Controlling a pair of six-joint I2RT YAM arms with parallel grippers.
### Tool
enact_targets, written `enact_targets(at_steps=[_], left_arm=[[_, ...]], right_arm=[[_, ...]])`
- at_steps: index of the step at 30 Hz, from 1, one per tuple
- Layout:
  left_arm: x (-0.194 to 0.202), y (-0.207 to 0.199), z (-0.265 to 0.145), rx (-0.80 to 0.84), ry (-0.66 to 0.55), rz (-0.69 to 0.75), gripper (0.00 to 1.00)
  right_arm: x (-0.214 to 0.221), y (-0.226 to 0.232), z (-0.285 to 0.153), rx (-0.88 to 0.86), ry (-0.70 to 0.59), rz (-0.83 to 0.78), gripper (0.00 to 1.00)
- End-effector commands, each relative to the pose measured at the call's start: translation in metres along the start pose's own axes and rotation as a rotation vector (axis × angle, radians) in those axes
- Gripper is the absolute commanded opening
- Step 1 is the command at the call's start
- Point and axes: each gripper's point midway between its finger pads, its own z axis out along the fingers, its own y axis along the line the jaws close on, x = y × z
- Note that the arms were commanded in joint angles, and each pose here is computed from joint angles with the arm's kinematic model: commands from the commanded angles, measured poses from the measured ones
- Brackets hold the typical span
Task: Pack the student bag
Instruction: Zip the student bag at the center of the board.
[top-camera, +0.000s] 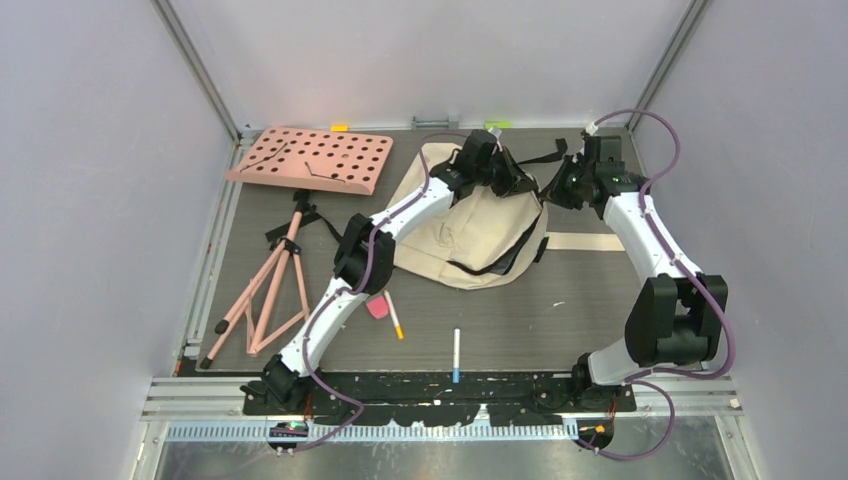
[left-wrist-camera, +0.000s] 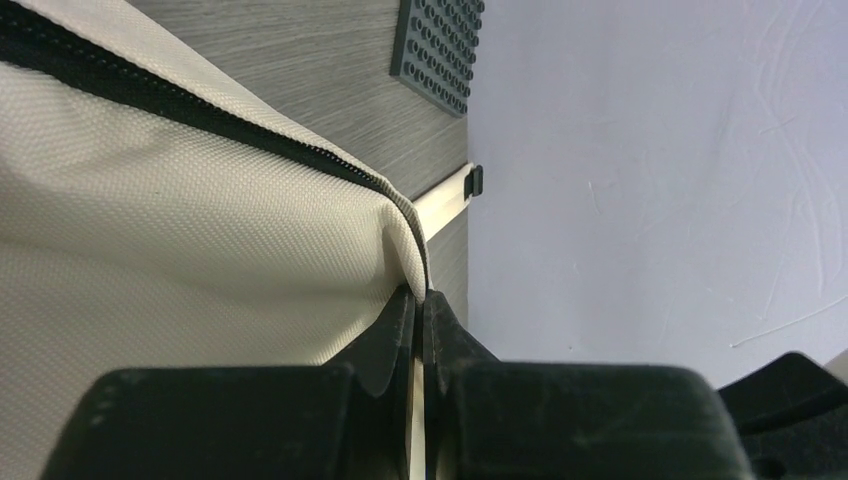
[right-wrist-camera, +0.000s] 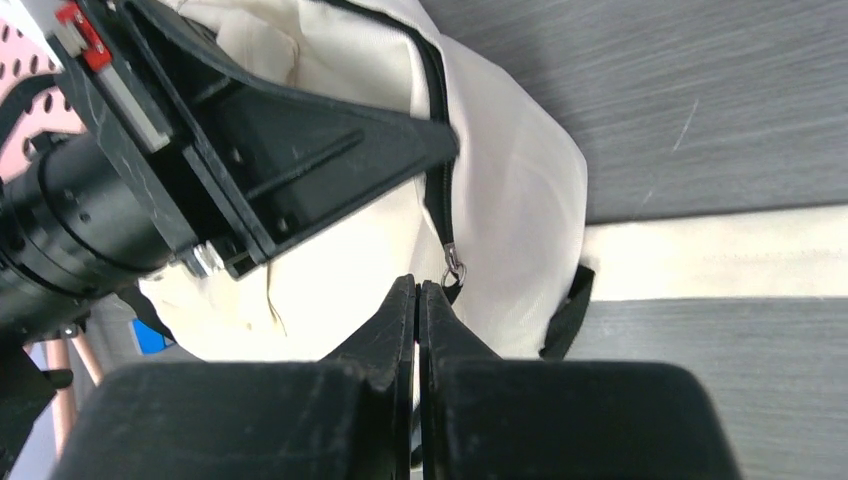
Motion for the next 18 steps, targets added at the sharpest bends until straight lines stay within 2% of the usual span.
enact_targets(at_steps=[1, 9, 18], left_arm=[[-0.021, -0.036, 0.000, 0.111, -0.097, 0.063, 0.00], [-0.052, -0.043, -0.001, 0.141, -0.238, 0.093, 0.00], [-0.097, -0.044, -0.005, 0.166, -0.441, 0.138, 0.00]], right_arm=[[0.006, 0.007, -0.034, 0.021, -0.036, -0.034, 0.01], [0.058, -0.002, -0.039, 0.048, 0.097, -0.031, 0.01], [0.111, 0.039, -0.040, -0.146, 0.282, -0.179, 0.01]])
